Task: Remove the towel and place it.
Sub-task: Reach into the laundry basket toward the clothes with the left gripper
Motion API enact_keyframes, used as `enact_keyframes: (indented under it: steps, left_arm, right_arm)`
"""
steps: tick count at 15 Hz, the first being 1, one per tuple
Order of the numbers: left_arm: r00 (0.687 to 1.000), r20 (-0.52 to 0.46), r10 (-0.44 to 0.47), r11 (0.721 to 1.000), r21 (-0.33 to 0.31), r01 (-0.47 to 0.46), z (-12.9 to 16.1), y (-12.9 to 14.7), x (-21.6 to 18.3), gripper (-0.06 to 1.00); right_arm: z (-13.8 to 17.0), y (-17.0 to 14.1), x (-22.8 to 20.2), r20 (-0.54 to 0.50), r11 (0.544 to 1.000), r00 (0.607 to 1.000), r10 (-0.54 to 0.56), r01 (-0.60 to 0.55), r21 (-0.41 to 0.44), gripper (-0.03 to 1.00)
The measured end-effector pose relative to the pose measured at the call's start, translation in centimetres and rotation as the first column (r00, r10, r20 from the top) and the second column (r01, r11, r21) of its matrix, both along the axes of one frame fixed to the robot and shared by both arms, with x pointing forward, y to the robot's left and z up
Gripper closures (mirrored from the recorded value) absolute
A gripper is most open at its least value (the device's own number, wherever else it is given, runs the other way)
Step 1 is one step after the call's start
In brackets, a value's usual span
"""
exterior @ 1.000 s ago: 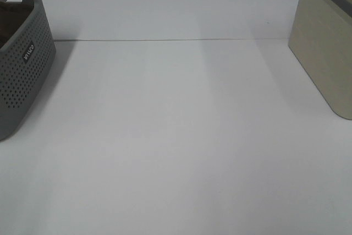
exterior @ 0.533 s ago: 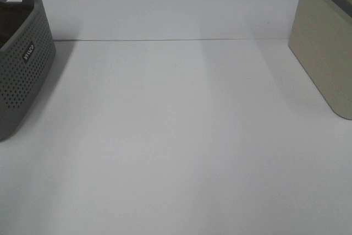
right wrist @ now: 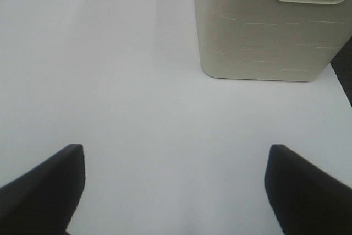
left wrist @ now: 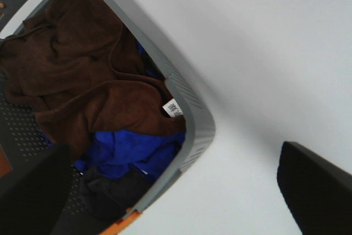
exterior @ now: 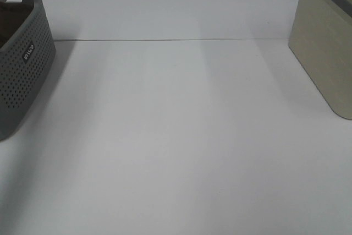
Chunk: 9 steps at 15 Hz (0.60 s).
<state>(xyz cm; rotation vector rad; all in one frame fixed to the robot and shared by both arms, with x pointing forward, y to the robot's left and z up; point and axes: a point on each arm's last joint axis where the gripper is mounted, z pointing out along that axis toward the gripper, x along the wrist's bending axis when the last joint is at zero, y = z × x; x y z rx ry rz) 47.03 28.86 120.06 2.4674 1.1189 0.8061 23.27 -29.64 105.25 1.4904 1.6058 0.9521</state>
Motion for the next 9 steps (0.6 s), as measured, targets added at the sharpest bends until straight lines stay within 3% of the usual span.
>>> enact_keyframes:
  steps: [4, 8, 9]
  left_arm:
    - [0.999, -0.045, 0.004, 0.993, 0.121, 0.001, -0.9, 1.2, 4.1, 0.01]
    - [0.987, -0.137, 0.088, 0.98, 0.19, -0.061, -3.3, 6.6, 6.4, 0.01]
    - [0.979, -0.17, 0.111, 0.981, 0.177, -0.081, -4.4, 8.4, 8.4, 0.01]
  right_arm:
    - [0.0, 0.0, 0.0, 0.0, 1.0, 1.0, 0.0, 0.0, 0.0, 0.12]
    - [0.0, 0.0, 0.0, 0.0, 1.0, 1.0, 0.0, 0.0, 0.0, 0.12]
    - [0.0, 0.0, 0.0, 0.0, 1.0, 1.0, 0.0, 0.0, 0.0, 0.12]
